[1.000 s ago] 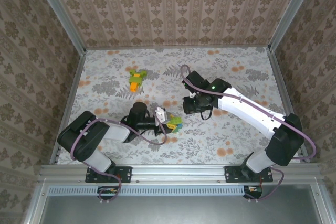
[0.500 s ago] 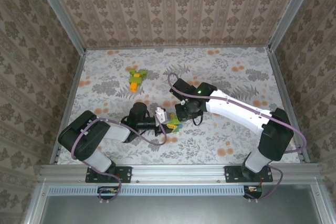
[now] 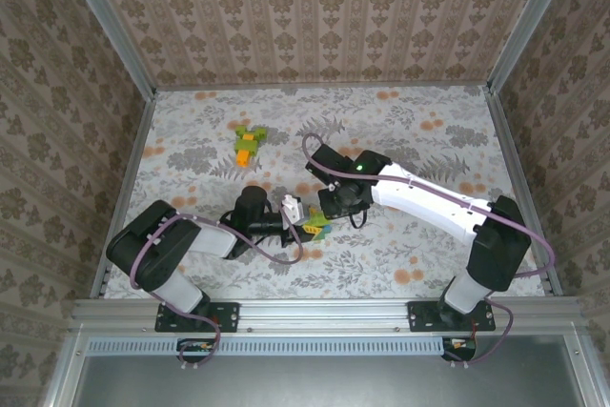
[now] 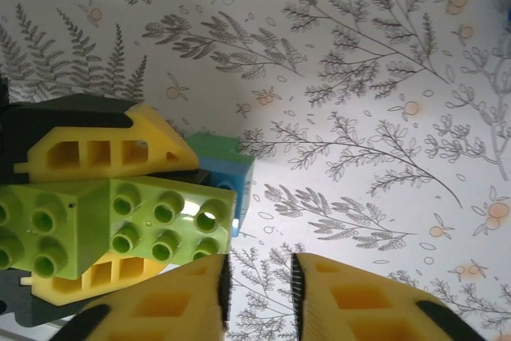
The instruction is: Assemble a carrot with lego
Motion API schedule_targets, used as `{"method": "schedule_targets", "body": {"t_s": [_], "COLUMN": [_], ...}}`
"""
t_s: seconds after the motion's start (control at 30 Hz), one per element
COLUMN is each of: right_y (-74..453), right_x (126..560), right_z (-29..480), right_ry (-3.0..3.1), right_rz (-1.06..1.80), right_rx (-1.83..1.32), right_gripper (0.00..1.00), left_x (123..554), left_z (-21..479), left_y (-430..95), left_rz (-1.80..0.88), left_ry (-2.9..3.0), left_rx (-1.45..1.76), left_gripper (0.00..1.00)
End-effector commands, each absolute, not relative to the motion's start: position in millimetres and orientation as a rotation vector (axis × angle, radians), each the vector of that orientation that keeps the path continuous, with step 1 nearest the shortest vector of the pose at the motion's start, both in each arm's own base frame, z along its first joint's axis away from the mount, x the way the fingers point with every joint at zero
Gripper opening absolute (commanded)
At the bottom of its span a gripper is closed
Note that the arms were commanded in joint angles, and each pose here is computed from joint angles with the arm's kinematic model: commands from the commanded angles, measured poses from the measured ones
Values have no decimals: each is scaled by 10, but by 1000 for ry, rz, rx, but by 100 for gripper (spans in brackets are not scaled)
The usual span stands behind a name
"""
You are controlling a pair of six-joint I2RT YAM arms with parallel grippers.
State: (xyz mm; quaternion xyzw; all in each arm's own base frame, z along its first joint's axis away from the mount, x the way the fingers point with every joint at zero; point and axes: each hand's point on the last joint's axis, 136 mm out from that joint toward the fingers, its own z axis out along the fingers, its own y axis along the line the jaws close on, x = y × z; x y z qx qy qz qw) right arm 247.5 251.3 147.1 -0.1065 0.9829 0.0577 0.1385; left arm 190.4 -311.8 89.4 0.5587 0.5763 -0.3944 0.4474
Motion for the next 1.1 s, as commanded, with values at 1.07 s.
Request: {"method": "schedule_targets", "body": {"t_s": [1.07], "right_y": [1216], "right_x": [3960], "right_z": [580], "right_ry": [2854], "right_rz": [-174], "right_rx": [-354], "right_gripper": [65], "left_x": [1892], "left_z": [619], "left_y": [-3075], "left_rz": [-949], "left_ry": [1529], "left_rx": [1417], "left_gripper": [29]}}
